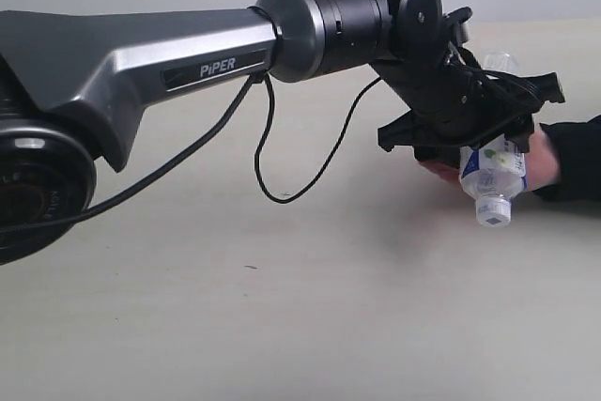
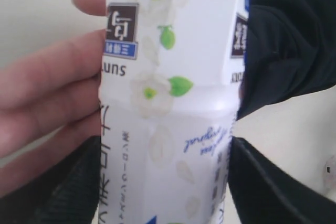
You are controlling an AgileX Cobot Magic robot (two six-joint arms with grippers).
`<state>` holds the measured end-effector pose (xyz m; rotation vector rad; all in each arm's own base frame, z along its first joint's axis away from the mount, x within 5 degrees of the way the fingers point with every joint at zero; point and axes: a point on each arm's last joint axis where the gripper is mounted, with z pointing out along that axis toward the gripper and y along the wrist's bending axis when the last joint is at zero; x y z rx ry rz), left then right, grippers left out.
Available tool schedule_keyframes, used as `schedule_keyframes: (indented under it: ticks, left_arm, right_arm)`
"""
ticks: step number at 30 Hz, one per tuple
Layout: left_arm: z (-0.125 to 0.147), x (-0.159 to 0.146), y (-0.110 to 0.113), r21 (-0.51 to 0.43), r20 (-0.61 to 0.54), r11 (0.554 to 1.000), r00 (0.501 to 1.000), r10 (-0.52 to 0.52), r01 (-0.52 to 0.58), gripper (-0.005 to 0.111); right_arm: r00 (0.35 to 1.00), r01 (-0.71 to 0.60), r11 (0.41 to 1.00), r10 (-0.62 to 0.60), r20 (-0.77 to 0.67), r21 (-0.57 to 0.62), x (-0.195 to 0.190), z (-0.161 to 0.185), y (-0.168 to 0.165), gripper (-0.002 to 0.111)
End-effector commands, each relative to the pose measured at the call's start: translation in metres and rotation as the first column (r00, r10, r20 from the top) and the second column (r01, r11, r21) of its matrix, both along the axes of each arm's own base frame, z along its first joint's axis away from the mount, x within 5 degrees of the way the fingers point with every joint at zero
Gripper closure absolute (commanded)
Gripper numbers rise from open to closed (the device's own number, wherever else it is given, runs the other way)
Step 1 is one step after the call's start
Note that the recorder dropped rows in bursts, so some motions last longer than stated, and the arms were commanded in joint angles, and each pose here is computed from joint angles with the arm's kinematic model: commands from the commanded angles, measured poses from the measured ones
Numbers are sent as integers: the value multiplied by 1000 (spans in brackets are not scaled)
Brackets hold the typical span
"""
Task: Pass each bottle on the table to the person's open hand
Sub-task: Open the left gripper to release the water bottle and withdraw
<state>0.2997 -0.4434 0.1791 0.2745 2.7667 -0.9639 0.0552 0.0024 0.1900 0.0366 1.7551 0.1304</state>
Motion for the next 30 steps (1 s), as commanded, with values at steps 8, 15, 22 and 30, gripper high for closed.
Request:
schedule_keyframes:
  ticks: [8,15,22,30]
  left_arm:
    - [7,-1,3,30,48,998,997,-60,58,25]
    - [29,-4,8,48,123,987,979,-160,155,26]
    - [72,-16,25,141,220,937,913,-345,320,26]
    - [108,-31,42,256,312,813,751,-581,523,75]
  right_arm:
    - [1000,4,1000,-4,11,-4,0,0,0,108]
    - [1000,4,1000,-4,11,-4,0,0,0,108]
    - [1000,4,1000,-4,11,-4,0,0,0,108]
    - [1000,4,1000,-4,11,-4,0,0,0,108]
